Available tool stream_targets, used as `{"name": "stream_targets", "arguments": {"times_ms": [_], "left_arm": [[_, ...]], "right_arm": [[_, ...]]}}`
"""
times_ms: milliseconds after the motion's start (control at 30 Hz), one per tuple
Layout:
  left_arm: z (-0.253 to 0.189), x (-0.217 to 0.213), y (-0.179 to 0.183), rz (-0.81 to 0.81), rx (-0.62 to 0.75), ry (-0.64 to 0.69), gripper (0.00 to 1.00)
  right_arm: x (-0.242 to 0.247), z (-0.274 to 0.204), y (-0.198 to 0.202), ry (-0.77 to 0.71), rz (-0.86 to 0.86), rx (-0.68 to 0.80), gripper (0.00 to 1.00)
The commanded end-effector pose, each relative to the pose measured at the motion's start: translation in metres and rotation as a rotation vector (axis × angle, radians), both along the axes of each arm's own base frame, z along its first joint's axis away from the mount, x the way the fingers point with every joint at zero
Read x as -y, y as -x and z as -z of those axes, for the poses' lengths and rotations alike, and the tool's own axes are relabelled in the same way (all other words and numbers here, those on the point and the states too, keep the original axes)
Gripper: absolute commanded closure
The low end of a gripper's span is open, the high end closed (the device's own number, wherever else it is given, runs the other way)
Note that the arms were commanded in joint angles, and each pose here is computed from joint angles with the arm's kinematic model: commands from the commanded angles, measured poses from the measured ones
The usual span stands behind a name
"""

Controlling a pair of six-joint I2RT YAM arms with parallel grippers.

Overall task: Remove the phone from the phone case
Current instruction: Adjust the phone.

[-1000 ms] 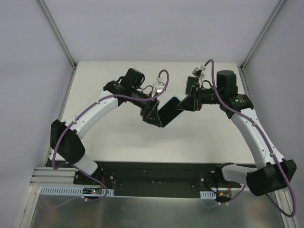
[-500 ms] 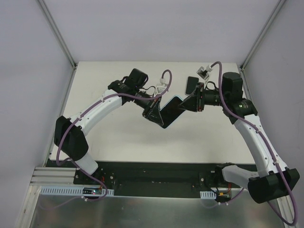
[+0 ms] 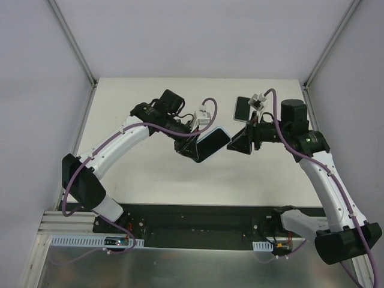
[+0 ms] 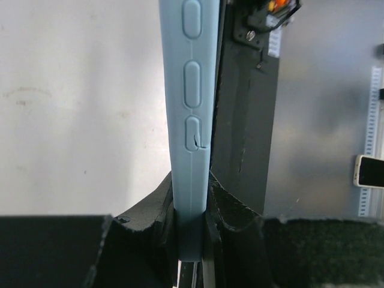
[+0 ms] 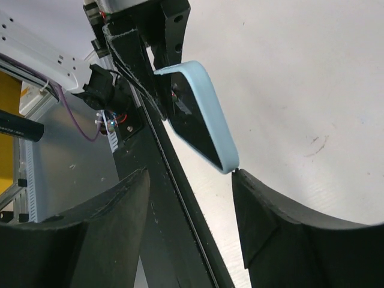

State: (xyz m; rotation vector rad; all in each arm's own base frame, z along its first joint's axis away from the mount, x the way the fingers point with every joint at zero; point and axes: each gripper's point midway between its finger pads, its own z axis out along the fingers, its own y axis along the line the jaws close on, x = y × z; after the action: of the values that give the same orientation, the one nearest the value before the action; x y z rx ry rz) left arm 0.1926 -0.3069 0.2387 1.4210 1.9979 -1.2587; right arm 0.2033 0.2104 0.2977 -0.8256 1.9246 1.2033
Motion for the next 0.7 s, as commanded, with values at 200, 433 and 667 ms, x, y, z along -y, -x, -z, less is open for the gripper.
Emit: {"name": "stream_targets", "arguments": {"times_ms": [200,433,667], "left_arm": [[-0.007,-0.029,0.012,0.055,0.225,-0.171,1.00],[-0.014,-0.027,0.023,0.111,0.232,-0.192,1.00],[-0.020,-0.016,0.032,0.141,0.198,-0.163,1.00]], "right_arm": [[-0.007,0.004,0.015,0.064,-0.095,0.071,0.35],[-0.020,0.017,0.019,0.073,-0.159,0.088,0.34],[-0.034,0.020,0.023,0.047,-0.216,0.090,0.35]]}}
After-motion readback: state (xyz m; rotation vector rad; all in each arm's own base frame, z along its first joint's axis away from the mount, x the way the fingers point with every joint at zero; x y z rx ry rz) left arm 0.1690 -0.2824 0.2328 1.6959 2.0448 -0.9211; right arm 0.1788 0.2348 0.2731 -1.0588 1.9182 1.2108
